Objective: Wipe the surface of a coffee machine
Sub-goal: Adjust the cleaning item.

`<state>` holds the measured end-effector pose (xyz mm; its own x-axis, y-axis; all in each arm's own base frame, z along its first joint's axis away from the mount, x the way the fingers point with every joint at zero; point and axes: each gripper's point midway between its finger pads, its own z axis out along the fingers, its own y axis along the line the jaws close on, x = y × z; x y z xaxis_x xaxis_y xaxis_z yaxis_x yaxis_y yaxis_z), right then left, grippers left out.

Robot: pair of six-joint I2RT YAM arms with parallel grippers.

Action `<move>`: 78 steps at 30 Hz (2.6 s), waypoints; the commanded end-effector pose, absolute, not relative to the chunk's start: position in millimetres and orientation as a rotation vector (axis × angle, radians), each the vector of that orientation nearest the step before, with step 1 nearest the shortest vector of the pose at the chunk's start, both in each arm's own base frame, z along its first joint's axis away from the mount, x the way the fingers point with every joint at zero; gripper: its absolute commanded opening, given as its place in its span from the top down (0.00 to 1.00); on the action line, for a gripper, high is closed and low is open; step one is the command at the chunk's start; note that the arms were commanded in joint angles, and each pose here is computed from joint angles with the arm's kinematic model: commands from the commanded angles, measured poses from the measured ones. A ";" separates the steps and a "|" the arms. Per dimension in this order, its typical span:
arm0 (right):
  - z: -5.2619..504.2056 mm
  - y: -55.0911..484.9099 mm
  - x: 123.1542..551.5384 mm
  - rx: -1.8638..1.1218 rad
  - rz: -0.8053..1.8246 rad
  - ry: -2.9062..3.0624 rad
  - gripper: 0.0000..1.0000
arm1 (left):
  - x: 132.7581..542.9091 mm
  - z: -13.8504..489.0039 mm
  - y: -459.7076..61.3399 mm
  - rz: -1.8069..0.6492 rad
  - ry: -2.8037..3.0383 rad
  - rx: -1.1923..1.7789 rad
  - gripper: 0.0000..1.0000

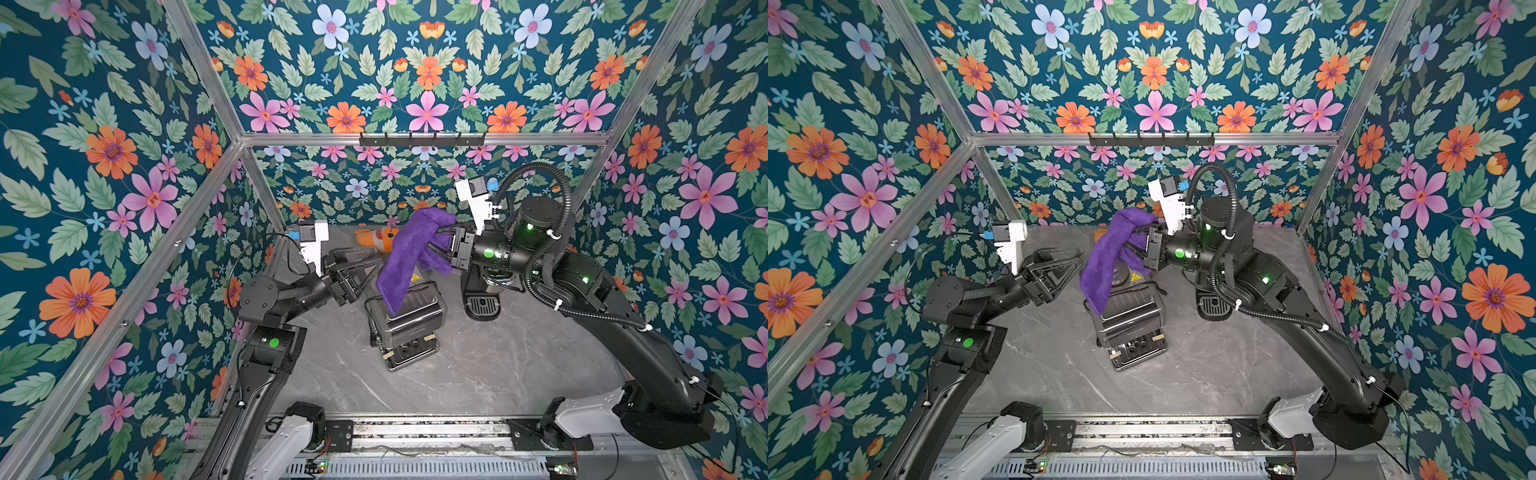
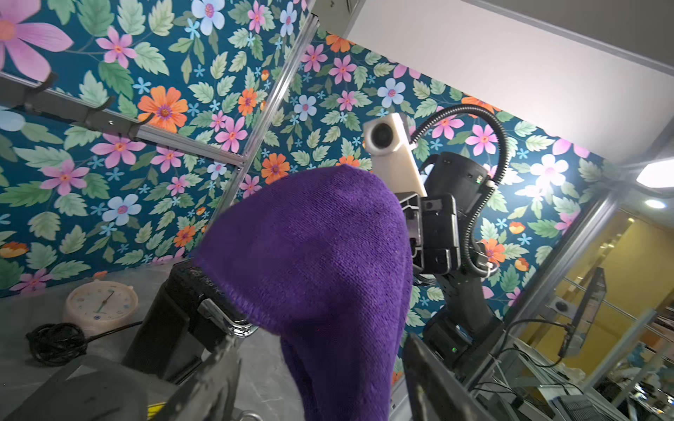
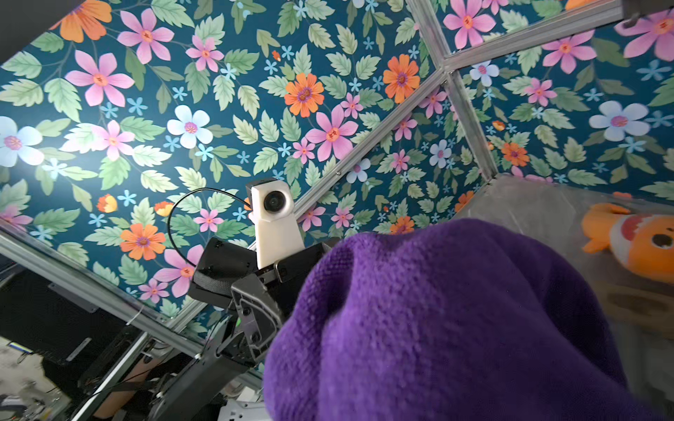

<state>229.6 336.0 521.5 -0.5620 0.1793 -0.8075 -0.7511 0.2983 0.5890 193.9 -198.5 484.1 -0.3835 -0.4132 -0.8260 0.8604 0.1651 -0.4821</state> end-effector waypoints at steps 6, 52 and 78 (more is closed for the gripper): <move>551.2 365.8 210.6 -0.627 1.698 1.620 1.00 | 187.2 496.4 -214.4 -1.433 1.268 0.540 0.28; 469.2 402.9 188.0 -0.753 1.542 1.994 0.95 | 208.2 474.8 -192.9 -1.207 1.320 0.389 1.00; 472.3 345.8 215.7 -0.538 1.201 1.950 0.44 | 233.6 422.0 -152.8 -0.997 1.585 0.073 1.00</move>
<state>202.8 353.5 467.5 -0.6496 -0.0108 -0.7602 -0.6955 0.4124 0.5884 228.0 -165.3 430.6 -0.2787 -0.4438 -0.8517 0.6340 0.5810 -0.5103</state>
